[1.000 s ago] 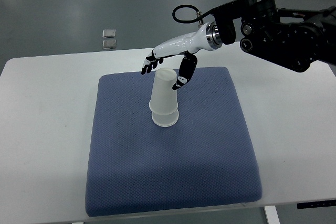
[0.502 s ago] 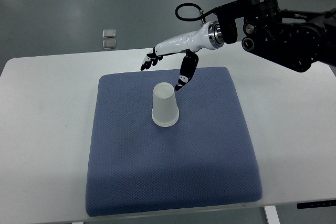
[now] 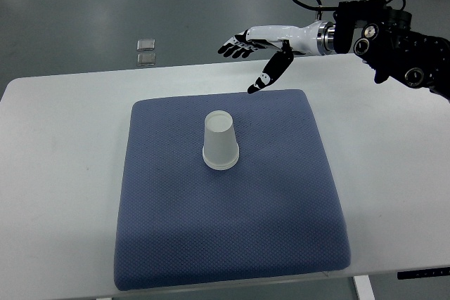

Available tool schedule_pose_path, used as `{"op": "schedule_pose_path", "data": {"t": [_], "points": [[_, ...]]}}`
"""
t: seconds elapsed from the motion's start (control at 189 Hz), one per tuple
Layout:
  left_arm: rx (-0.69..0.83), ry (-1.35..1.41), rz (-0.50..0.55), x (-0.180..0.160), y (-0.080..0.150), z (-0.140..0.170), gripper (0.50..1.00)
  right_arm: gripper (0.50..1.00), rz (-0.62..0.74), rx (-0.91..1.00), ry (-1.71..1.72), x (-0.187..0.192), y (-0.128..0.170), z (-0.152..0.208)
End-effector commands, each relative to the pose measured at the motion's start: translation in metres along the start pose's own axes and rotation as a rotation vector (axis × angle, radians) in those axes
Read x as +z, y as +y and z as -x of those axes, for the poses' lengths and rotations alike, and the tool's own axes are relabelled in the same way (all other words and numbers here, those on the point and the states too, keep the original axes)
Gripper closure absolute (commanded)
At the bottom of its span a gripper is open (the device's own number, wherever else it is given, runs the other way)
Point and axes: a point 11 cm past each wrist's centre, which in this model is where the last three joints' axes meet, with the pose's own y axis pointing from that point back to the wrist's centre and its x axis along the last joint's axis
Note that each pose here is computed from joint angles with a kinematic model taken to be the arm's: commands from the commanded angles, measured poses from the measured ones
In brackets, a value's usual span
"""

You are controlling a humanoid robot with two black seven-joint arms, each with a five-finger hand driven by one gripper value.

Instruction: Stack paper cups

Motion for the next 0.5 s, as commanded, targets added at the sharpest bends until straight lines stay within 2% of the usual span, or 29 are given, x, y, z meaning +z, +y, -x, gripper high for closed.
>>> {"op": "schedule_pose_path", "data": {"t": [0.0,0.497], "points": [[0.0,0.0,0.0,0.0,0.0,0.0,0.5,0.607,-0.017,0.075,-0.161,0.018,0.007,-0.006],[0.001,0.0,0.0,0.0,0.0,-0.001,0.5,0.607,-0.133,0.459,-0.719,0.073,0.025,-0.011]]}}
